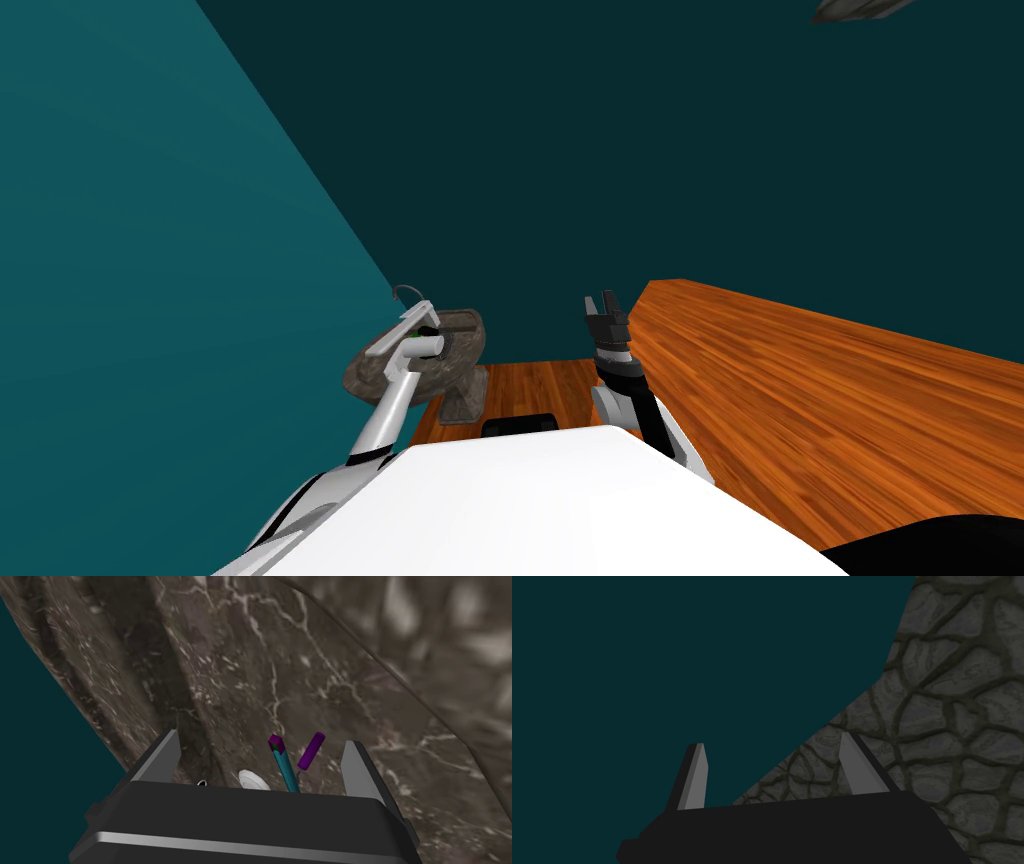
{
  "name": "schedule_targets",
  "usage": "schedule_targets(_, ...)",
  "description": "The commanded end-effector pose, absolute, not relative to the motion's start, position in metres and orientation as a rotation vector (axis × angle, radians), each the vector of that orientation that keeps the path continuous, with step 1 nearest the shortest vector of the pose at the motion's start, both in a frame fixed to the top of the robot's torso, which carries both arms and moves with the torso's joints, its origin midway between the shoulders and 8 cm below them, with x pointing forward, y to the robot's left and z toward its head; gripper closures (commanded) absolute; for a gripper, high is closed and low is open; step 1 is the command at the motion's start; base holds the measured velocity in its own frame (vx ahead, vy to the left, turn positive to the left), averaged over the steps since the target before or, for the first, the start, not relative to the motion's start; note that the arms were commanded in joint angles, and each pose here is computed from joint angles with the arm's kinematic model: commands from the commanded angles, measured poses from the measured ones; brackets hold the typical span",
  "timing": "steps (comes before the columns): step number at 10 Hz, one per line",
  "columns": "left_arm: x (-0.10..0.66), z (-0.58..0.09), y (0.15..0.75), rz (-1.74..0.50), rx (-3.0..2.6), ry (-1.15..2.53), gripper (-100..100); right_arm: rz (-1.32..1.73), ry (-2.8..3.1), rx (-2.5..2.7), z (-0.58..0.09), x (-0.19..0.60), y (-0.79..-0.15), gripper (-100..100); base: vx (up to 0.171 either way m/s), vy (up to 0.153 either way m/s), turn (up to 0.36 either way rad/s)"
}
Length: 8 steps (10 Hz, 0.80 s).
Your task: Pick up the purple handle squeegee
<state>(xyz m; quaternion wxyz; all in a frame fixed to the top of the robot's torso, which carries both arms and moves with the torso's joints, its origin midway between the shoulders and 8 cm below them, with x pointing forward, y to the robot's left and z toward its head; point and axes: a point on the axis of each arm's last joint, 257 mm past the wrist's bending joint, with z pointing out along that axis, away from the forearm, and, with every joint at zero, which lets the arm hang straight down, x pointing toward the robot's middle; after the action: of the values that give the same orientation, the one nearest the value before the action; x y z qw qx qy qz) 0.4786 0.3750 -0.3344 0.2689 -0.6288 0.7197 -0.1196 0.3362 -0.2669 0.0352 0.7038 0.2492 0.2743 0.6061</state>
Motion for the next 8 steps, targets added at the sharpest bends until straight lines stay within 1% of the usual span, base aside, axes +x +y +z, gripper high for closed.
schedule_targets(1, 0.470, -0.340, 0.375, -0.288, -1.723, 1.972, -100, 1.348, 0.610, 0.554, 0.035, 0.336, -0.267, 0, 0.043, 0.020, 0.005)
schedule_targets(4, 0.460, -0.346, 0.374, -0.240, -1.762, 2.017, -100, 1.348, 0.610, 0.554, 0.035, 0.336, -0.267, 0, 0.027, 0.023, 0.004)
schedule_targets(8, 0.442, -0.353, 0.373, -0.163, -1.823, 2.092, -100, 1.348, 0.610, 0.554, 0.035, 0.336, -0.267, 0, 0.054, 0.037, 0.008)
